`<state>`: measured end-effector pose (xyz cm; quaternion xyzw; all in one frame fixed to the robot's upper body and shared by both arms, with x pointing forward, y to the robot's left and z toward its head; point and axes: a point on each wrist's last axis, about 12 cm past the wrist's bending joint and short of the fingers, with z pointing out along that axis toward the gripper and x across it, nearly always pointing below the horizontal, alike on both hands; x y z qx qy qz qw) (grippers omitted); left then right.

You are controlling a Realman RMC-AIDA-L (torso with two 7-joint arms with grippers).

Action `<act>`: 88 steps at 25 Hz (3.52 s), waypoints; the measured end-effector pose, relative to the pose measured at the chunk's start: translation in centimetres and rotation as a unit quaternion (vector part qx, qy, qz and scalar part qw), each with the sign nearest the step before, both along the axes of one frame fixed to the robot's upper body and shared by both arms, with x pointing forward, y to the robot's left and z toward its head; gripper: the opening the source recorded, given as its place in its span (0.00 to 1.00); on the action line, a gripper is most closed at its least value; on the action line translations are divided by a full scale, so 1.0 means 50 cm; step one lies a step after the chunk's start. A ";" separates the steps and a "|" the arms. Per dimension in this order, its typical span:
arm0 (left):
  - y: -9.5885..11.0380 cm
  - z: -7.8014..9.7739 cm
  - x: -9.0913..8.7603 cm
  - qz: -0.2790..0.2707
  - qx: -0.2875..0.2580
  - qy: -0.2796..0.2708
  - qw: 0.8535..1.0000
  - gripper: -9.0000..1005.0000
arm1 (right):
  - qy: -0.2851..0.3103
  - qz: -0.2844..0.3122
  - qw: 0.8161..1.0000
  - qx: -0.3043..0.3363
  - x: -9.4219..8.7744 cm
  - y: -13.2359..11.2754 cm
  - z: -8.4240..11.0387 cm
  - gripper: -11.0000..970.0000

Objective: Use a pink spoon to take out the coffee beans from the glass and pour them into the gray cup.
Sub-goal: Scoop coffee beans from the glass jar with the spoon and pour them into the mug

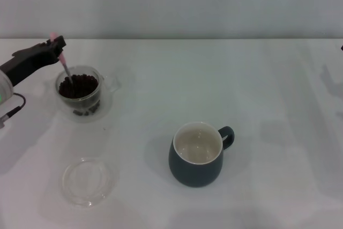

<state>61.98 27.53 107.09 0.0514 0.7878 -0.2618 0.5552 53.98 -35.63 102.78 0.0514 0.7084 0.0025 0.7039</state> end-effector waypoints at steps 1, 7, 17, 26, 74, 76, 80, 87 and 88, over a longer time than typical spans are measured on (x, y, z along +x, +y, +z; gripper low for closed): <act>0.011 -0.005 -0.007 0.017 -0.020 0.006 1.000 0.14 | 0.000 0.000 1.000 -0.001 0.000 0.000 0.000 0.90; 0.033 -0.011 -0.023 0.046 -0.055 0.005 0.997 0.14 | -0.001 0.000 1.000 -0.003 0.002 -0.003 0.002 0.90; 0.059 -0.022 -0.039 0.100 -0.174 0.058 0.978 0.14 | -0.001 -0.001 1.000 -0.003 -0.001 -0.005 0.001 0.90; 0.065 -0.026 -0.046 0.113 -0.223 0.081 0.965 0.14 | -0.008 -0.001 1.000 0.001 -0.007 -0.005 0.002 0.90; 0.087 -0.016 -0.137 0.067 -0.396 0.037 0.915 0.14 | -0.027 0.014 1.000 -0.004 -0.020 0.001 0.005 0.90; 0.075 -0.019 -0.143 0.053 -0.408 0.042 0.910 0.14 | -0.028 0.015 0.999 -0.004 -0.020 0.002 0.005 0.90; 0.047 -0.024 -0.147 0.026 -0.422 0.055 0.904 0.14 | -0.031 0.022 0.999 -0.007 -0.020 0.005 0.007 0.90; 0.004 -0.031 -0.151 -0.014 -0.429 0.077 0.900 0.14 | -0.035 0.031 0.999 -0.011 -0.022 0.008 0.008 0.90; -0.002 -0.031 -0.150 -0.020 -0.426 0.080 0.901 0.14 | -0.035 0.032 0.999 -0.012 -0.022 0.009 0.008 0.90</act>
